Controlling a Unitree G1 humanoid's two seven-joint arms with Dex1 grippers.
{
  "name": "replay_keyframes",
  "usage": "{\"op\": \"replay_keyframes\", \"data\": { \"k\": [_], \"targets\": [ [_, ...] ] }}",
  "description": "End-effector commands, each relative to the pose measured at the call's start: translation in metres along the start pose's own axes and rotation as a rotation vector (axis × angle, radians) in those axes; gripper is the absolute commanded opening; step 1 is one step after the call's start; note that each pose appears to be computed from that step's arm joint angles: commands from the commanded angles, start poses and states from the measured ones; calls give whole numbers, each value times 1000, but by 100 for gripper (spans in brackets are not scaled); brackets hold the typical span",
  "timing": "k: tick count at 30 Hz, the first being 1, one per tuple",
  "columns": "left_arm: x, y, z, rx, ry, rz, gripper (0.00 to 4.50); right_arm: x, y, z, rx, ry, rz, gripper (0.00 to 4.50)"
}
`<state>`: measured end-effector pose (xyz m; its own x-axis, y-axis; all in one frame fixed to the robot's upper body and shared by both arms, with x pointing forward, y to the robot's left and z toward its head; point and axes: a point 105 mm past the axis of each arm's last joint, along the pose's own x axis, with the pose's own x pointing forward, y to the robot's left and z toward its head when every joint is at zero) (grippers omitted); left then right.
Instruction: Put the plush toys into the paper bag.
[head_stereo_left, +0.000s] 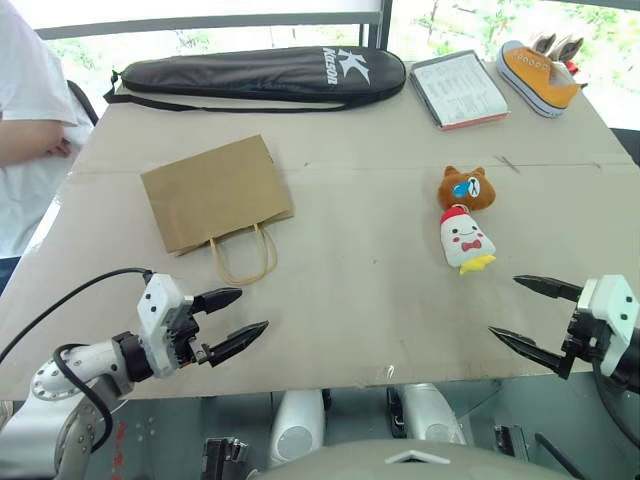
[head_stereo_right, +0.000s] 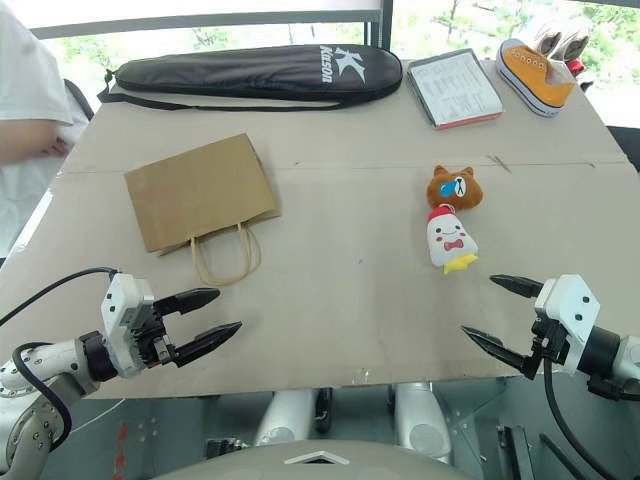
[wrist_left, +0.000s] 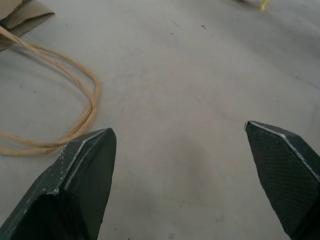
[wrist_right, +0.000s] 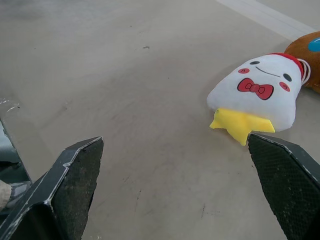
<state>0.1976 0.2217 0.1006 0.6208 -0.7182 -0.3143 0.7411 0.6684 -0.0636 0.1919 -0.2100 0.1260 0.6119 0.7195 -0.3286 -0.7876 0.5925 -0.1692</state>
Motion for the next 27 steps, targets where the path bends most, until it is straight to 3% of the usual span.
{"op": "replay_keyframes", "data": {
  "k": [1,6,9,12,19,23,27],
  "targets": [
    [-4,9,13,62,-35,36,445,7,7,9,-35,-53,55,450],
    [-38,73,26,262,33,189,445,38,22,25,-55,-157,178,450],
    [-53,95,33,373,80,210,445,46,26,26,-54,-173,208,450],
    [-60,117,39,588,157,256,445,52,31,24,-59,-179,231,450],
    [-26,126,53,1025,159,185,445,61,34,39,-63,-228,218,450],
    [-6,120,48,1112,119,116,445,63,33,47,-65,-235,200,450],
    [14,116,45,1093,70,79,297,63,32,52,-71,-231,179,450]
  ]
}}
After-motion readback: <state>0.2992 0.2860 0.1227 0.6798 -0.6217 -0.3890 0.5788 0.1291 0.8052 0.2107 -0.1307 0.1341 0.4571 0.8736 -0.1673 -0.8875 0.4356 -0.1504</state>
